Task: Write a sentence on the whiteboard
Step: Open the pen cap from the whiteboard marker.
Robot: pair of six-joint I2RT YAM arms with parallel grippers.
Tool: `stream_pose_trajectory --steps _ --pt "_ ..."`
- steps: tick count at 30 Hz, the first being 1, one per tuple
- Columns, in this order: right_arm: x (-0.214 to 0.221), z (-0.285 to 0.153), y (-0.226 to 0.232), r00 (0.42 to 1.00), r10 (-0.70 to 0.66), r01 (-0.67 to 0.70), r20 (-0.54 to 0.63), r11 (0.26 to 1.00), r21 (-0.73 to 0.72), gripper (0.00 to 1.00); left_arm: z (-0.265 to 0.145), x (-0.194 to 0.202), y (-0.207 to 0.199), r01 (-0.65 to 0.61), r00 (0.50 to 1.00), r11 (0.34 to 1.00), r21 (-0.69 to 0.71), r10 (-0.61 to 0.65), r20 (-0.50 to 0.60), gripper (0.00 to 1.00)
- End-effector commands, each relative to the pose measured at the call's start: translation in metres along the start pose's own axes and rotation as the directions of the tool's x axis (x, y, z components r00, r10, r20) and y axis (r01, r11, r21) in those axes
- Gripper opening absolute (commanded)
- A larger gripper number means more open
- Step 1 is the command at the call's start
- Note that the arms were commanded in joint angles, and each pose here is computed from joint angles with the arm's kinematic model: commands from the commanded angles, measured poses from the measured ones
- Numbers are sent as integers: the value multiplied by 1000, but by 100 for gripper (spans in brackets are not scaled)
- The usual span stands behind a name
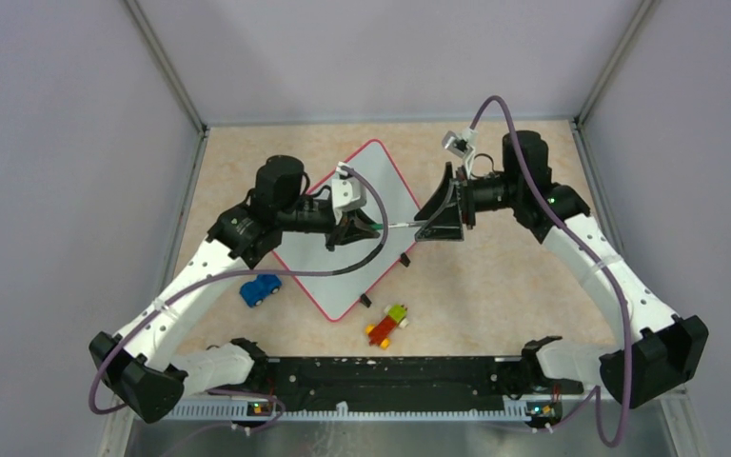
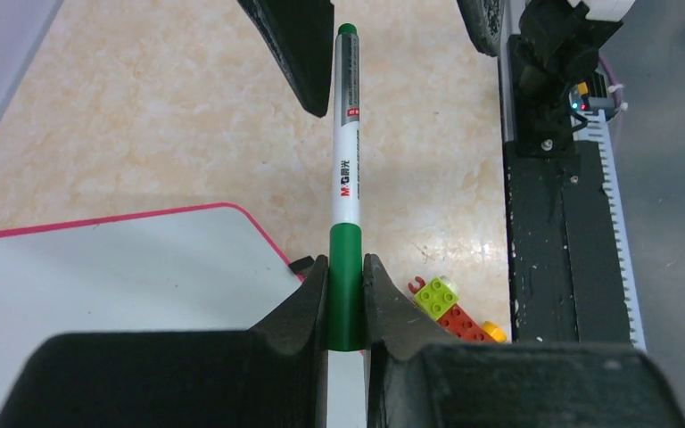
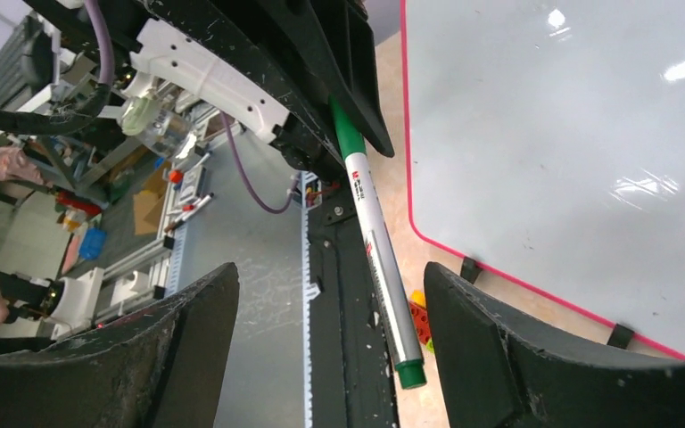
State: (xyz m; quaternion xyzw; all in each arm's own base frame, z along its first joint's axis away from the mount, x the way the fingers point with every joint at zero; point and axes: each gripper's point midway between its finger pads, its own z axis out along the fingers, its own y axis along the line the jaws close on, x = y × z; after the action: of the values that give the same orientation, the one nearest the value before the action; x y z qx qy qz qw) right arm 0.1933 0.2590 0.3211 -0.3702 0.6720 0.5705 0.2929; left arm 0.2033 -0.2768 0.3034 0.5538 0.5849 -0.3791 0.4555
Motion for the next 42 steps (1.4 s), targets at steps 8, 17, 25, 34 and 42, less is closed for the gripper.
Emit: stream_pose_trajectory --steps 8,17,25,34,42 --pt "-21 1 20 997 53 -47 63 994 -101 53 2 -42 5 14 988 1000 -11 -13 154 0" --pt "-30 5 14 994 72 -66 80 995 -76 45 9 -41 1 3 989 1000 20 -6 148 0" --pt "-34 9 16 993 86 -79 83 993 -89 40 13 -40 5 2 990 1000 5 -3 141 0" --pt "-35 11 14 992 89 -82 84 993 -88 21 18 -43 4 4 990 1000 14 -6 144 0" --pt "-33 10 16 993 80 -72 82 993 -94 0 17 -37 4 -4 992 1000 6 3 123 0"
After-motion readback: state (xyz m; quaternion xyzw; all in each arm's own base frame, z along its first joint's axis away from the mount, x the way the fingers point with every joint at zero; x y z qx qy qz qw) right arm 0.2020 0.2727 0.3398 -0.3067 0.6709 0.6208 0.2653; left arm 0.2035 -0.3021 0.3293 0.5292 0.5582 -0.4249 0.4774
